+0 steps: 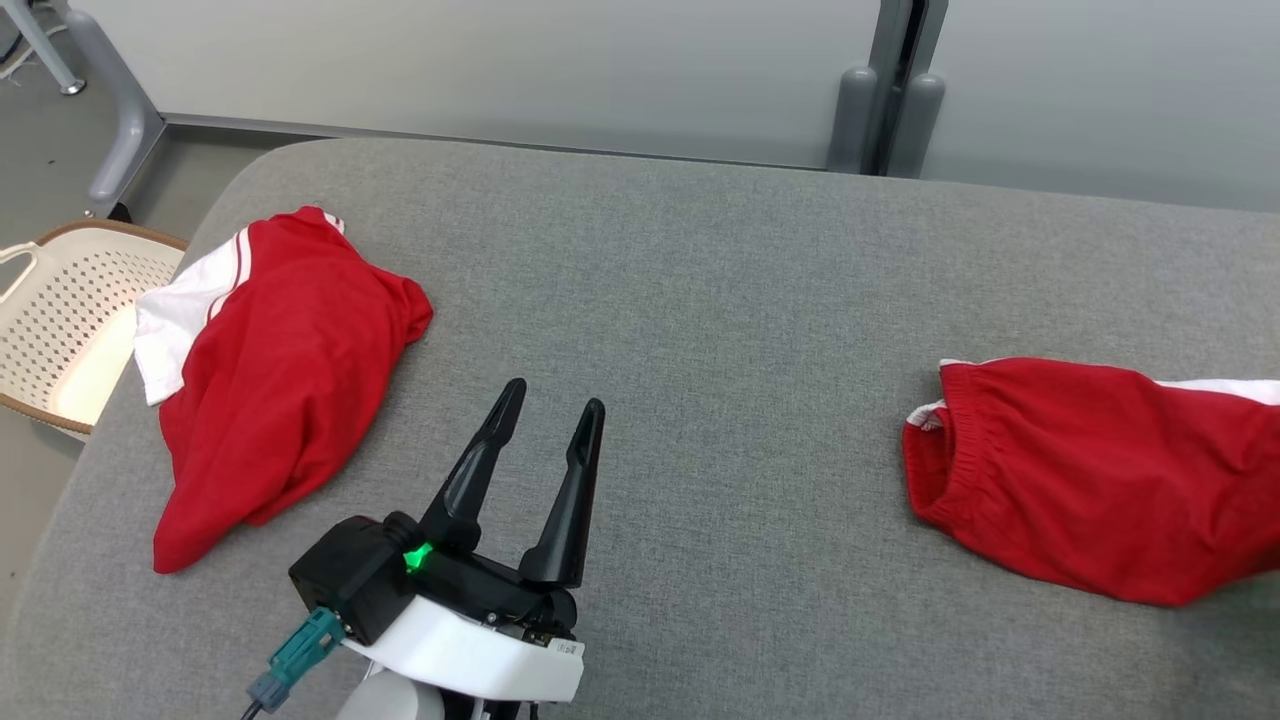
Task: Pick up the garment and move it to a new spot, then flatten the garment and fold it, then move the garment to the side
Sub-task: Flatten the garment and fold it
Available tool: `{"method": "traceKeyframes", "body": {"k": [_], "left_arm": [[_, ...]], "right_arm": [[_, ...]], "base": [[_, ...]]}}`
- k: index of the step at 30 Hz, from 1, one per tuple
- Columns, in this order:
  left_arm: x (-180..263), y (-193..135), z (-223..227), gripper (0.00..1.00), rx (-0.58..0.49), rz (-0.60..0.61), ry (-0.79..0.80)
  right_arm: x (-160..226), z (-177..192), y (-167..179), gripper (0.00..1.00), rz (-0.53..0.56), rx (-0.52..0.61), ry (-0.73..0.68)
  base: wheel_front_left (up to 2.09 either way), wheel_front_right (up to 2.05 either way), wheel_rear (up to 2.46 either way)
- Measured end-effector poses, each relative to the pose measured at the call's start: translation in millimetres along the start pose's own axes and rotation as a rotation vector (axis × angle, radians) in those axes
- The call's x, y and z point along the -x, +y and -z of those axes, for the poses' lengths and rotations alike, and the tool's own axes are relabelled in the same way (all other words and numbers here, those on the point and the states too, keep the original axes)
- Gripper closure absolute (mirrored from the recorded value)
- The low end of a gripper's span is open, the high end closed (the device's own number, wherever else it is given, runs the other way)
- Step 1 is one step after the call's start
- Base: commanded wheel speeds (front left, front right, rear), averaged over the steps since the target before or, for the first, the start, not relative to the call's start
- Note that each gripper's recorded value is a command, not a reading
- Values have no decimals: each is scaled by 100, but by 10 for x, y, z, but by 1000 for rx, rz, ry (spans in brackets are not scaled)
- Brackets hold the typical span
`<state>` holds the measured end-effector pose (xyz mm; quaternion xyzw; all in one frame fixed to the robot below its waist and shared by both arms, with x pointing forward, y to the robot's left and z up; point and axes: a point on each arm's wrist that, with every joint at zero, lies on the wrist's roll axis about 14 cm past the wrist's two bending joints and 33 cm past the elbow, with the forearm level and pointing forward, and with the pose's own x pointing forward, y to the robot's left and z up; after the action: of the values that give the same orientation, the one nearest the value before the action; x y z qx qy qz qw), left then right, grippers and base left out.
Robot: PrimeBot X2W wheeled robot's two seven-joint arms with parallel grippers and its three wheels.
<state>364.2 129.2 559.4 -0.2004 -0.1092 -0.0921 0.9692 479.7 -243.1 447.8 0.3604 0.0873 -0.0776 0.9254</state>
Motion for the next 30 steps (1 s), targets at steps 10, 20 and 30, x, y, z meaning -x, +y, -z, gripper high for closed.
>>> {"method": "traceKeyframes", "body": {"k": [10, 20, 30], "left_arm": [[125, 49, -47, 0, -14, -23, -8], [190, 68, -74, 0, -19, -34, -13], [232, 127, -70, 0, -20, -58, -10]], "right_arm": [[276, 462, 1051, 100, -359, 227, 104], [701, 1185, 1287, 100, -575, 501, 316], [804, 1639, 1153, 0, -634, 683, 458]], "base": [[0, 0, 0], [0, 0, 0], [0, 0, 0]]}}
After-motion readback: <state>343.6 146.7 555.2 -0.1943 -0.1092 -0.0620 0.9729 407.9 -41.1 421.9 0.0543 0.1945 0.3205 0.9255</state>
